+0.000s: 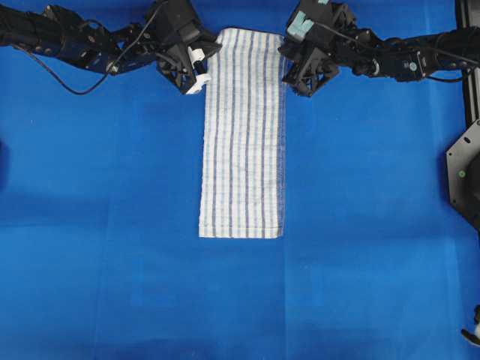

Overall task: Fold the blue towel.
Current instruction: 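Move both grippers to the towel's top corners and grasp them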

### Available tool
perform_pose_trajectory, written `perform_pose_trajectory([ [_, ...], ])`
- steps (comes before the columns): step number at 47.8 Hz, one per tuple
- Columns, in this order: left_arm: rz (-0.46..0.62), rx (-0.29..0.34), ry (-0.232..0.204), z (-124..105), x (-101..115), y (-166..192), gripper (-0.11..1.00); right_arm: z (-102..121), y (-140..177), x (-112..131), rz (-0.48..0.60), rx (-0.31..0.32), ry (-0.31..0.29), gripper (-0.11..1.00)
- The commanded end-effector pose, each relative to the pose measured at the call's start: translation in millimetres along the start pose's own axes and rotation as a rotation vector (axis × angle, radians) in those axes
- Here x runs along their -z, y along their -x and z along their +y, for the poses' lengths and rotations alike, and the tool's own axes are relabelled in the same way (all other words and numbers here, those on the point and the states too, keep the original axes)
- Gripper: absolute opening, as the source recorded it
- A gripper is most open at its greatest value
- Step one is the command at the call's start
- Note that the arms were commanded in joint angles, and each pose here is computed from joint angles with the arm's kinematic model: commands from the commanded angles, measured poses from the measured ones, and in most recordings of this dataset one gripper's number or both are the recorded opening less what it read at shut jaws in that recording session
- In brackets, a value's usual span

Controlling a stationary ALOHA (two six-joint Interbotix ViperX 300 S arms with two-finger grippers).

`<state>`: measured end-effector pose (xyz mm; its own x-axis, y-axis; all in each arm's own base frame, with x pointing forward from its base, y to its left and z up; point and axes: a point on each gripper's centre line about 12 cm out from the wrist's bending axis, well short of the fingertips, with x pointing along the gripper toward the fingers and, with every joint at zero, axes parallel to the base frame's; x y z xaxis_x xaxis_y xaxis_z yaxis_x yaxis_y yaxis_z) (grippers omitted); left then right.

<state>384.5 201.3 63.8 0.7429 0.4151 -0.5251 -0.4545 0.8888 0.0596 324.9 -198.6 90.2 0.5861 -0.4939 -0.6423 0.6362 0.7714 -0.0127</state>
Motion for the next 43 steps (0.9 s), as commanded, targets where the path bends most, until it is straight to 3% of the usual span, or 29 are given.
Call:
perform_pose_trajectory([
  [1, -0.03, 0.007, -0.014, -3, -11, 1, 0.07, 3, 2, -9, -0.031, -0.004, -0.003, 0.2],
  [9, -0.035, 0.011, -0.021, -6, -12, 1, 0.05, 4, 2, -9, -0.031, -0.007, 0.0, 0.1],
  [22, -0.044, 0.011, -0.019, -6, -15, 3, 0.05, 8, 4, -11, -0.036, -0.016, 0.005, 0.07],
  [43, -0.124, 0.033, -0.057, -16, -54, 31, 0.05, 7, 41, -43, -0.135, -0.043, -0.003, 0.05],
])
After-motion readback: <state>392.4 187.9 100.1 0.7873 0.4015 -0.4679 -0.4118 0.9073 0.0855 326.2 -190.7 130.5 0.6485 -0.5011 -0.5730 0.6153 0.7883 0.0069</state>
